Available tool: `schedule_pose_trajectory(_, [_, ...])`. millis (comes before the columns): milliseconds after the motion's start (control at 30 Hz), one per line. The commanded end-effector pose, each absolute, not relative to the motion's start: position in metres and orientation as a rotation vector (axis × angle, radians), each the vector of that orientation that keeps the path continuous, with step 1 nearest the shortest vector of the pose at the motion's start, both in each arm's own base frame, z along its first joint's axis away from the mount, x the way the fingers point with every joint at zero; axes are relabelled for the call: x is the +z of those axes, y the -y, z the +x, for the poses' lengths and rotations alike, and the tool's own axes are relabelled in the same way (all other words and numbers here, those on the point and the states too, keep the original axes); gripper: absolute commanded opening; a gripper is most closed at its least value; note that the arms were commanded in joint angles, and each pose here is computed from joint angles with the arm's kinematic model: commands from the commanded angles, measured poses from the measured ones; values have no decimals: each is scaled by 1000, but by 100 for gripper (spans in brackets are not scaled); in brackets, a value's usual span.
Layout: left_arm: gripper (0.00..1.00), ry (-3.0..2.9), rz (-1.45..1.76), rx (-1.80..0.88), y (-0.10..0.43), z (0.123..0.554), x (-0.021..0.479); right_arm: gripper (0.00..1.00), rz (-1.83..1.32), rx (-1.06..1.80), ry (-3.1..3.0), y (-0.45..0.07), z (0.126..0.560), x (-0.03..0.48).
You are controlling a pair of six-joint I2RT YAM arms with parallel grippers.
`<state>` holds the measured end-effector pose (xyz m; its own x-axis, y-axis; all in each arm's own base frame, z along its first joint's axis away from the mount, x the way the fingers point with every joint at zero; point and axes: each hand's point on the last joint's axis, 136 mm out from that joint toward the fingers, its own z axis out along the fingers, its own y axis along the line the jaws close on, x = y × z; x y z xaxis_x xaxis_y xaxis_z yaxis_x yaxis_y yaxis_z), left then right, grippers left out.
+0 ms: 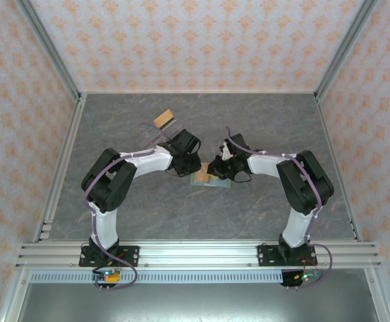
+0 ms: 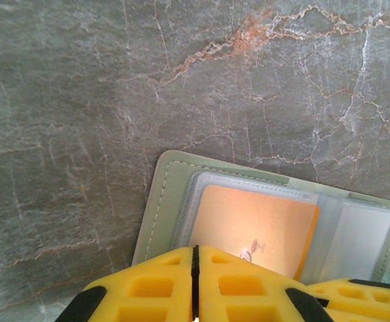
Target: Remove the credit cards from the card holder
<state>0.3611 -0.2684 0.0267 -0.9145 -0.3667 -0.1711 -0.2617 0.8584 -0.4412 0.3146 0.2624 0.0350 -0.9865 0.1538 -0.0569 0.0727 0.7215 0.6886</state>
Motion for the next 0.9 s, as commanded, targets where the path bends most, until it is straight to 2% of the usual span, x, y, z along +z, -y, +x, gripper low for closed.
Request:
schedule_pose_trajectory(0, [8, -2851, -524, -481, 253, 348, -1, 14, 177, 1197, -2789, -270, 315, 39])
schedule_pose_trajectory(267, [7, -2845, -540, -523, 257, 347, -2, 14, 174, 1289, -2751, -277, 315, 47])
schedule_pose_trajectory(567, [6, -2834, -593, -559, 256, 342, -6, 17, 223, 1267, -2754, -274, 318, 40])
schedule_pose_trajectory(733, [5, -2824, -597, -563, 255, 341, -3, 14, 229, 1272, -2749, -275, 319, 40])
schedule_pose_trajectory(867, [6, -2821, -582, -537, 252, 343, 0, 7, 232, 1264, -2744, -274, 319, 41])
